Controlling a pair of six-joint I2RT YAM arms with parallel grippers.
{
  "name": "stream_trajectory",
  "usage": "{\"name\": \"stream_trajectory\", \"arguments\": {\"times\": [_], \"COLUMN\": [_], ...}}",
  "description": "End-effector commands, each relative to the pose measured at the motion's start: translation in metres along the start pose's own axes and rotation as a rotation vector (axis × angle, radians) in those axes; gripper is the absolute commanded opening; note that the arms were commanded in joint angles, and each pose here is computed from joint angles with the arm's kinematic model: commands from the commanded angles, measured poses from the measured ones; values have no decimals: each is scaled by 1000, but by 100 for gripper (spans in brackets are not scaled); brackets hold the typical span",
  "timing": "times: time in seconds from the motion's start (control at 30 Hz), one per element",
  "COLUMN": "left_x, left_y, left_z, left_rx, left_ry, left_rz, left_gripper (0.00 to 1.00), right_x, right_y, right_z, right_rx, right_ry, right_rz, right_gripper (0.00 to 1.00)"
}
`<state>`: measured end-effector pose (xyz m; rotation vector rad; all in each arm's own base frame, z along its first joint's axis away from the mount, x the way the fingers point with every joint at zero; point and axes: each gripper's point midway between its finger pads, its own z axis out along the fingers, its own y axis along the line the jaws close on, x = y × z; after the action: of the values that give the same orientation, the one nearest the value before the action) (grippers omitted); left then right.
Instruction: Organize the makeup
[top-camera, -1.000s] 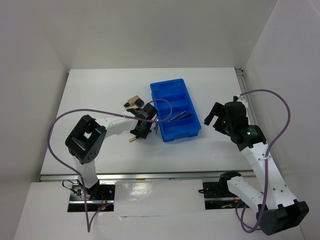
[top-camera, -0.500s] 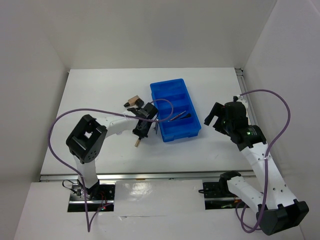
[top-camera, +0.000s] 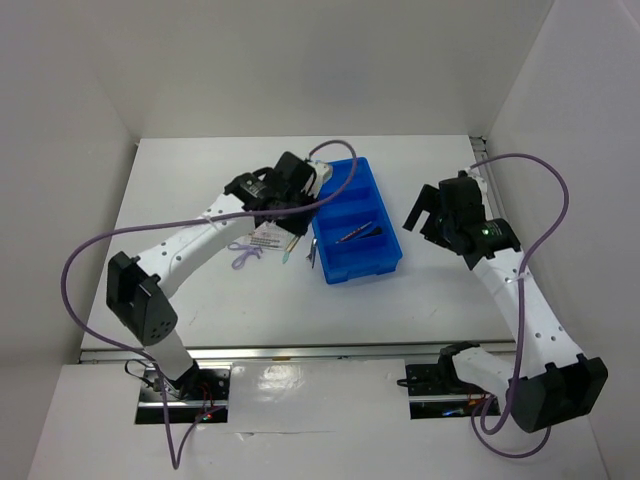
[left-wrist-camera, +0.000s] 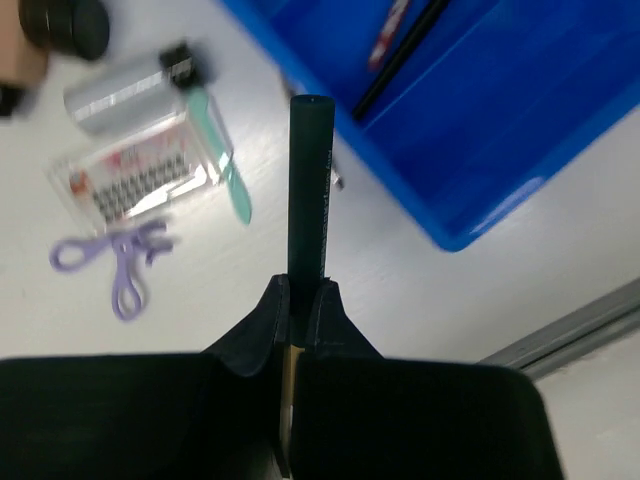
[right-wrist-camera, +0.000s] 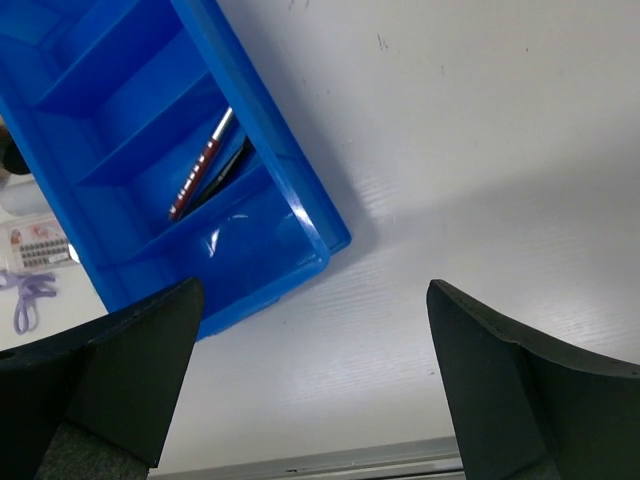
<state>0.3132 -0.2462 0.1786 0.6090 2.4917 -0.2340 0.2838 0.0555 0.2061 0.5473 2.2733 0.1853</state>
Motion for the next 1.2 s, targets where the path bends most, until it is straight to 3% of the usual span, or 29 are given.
{"name": "stream_trajectory", "arguments": {"times": [0.0, 0.17, 0.3, 0.47, 1.17], "left_x": [-38, -81, -102, -98, -88], "left_y": [-30, -56, -76, -78, -90], "left_z": [-11, 7, 19, 48, 115], "left_rx": [158, 219, 263, 260, 181], "left_ry": [-54, -90, -131, -104, -53], "left_rz": [95, 157, 185, 185, 248], "left_gripper": [0, 0, 0, 0, 0], "right_x": [-37, -37, -30, -32, -14], "right_y": [11, 6, 8, 17, 0], "right_z": [-8, -9, -26, -45, -27], "right_rx": [1, 68, 21, -87, 10], "right_ry": [-87, -42, -28, -83, -29], "right_rz": [5, 10, 61, 102, 101], "right_gripper": [100, 100, 100, 100, 100]}}
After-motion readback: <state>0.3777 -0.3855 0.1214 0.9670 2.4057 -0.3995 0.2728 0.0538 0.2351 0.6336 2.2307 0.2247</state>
